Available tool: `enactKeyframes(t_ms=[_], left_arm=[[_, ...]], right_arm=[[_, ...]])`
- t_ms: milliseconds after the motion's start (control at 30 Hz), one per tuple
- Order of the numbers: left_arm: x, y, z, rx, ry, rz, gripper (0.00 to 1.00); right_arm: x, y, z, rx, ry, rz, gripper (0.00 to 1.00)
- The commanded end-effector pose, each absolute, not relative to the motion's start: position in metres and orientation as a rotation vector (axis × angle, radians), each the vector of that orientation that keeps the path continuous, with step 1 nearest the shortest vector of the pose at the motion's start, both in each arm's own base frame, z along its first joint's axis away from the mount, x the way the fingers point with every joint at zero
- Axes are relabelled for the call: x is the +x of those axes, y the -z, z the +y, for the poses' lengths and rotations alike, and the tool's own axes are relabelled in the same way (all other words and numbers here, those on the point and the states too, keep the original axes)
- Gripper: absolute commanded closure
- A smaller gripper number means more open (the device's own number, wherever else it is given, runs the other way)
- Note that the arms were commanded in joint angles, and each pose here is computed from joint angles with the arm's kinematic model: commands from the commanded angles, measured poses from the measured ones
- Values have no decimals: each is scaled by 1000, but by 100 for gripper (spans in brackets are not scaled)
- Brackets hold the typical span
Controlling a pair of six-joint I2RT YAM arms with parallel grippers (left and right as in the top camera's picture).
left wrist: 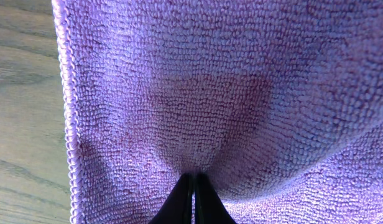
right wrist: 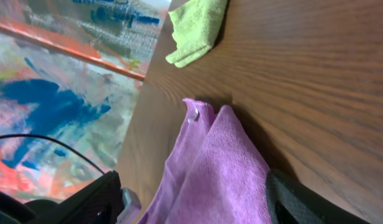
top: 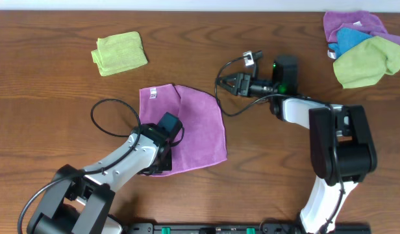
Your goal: Fold the cloth
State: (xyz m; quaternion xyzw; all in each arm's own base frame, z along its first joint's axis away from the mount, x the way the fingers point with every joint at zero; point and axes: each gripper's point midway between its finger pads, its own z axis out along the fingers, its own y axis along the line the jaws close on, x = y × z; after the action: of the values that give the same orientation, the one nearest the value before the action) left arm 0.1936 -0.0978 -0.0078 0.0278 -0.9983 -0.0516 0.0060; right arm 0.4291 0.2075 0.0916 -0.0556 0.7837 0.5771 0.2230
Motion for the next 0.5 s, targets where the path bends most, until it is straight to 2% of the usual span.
enactKeyframes(t_ms=[0,67,100,167,200,233,467], left_arm=[[189,19,-98,79,143,-3106,94],[190,19,-99,79,141,-3108,94],[190,19,-99,79,139,-3110,94],[191,19,-100,80,136,-3113,94],[191,19,-100,81,132,-3114,94],[192,18,-101,81,126,-3116,94],[217,-2,-118,58,57,-3164,94]], right_arm=[[420,-97,209,-186,-1684,2167,28],[411,-99,217,-228,-1728,2166,37],[408,-100,222,-246,-1742,2165,47],[404,-101,229,-269,-1755,2169,82],[402,-101,232,-279,-1761,2169,95],[399,-102,234,-290,-1772,2169,98],[389,-110,243,-341,-1834,2161,98]])
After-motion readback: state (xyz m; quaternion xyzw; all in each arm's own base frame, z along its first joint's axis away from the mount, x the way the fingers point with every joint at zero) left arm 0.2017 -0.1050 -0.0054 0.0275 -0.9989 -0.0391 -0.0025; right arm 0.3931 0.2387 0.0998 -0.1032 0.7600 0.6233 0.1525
